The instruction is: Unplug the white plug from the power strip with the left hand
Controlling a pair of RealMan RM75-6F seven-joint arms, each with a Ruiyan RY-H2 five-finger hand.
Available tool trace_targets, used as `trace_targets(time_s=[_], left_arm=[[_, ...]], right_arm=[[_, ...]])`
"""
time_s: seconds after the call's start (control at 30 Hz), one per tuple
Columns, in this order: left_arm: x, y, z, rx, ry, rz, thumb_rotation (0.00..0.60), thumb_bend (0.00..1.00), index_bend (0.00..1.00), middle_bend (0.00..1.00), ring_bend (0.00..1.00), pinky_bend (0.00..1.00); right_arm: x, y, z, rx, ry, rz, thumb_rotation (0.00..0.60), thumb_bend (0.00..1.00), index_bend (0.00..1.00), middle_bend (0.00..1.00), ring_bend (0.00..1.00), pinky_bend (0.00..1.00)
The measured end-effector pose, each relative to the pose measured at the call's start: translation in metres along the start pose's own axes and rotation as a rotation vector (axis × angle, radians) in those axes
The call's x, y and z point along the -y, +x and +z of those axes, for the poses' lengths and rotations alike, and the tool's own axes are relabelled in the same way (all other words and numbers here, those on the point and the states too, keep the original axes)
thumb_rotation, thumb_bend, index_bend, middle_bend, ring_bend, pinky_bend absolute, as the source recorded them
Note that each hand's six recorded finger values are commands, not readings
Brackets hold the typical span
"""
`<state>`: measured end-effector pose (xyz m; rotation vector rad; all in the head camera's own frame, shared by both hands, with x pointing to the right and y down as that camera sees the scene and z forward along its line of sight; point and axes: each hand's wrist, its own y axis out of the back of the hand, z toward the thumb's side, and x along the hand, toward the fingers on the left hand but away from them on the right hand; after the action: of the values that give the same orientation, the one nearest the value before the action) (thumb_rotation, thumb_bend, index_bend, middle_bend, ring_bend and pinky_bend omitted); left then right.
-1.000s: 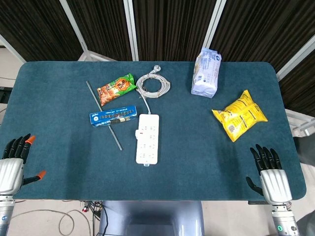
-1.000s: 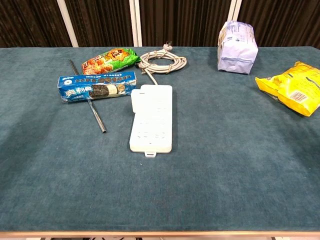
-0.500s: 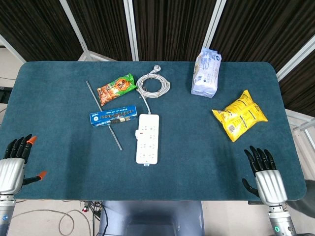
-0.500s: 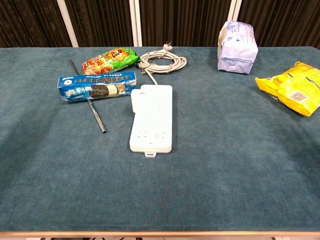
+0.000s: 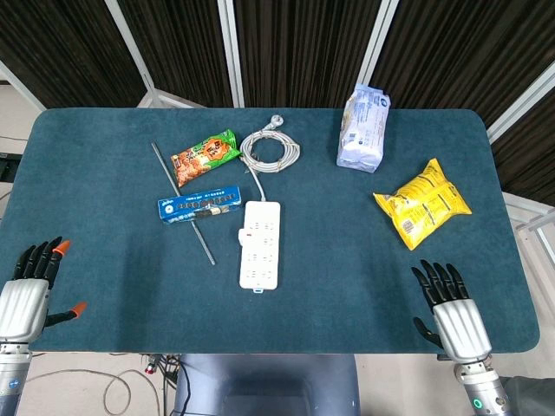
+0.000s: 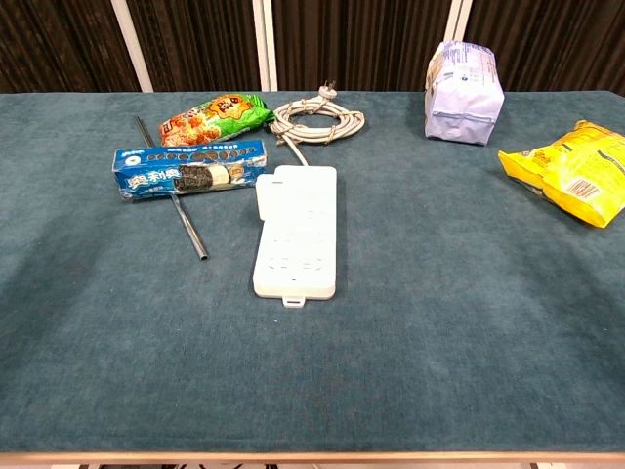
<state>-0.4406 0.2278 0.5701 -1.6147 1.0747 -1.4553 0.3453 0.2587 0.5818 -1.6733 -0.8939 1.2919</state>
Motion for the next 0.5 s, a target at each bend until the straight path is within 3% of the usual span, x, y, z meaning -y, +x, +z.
trace_targets(time_s=[0.23, 0.5], left_arm=[[0.006, 0.009, 0.010, 0.017, -0.004, -0.023, 0.600, 0.00, 0.02, 0.00, 0.00, 0.02], [0.001, 0.048, 0.050, 0.096, -0.044, -0.034, 0.600, 0.00, 0.04, 0.00, 0.00, 0.02]], right_arm=[[-0.004, -0.024, 0.035, -0.108, 0.013, 0.013, 0.600, 0.33, 0.00, 0.00, 0.00, 0.00], [-0.002, -0.055, 0.097, -0.258, 0.056, 0.048, 0.600, 0.40, 0.00, 0.00, 0.00, 0.00]])
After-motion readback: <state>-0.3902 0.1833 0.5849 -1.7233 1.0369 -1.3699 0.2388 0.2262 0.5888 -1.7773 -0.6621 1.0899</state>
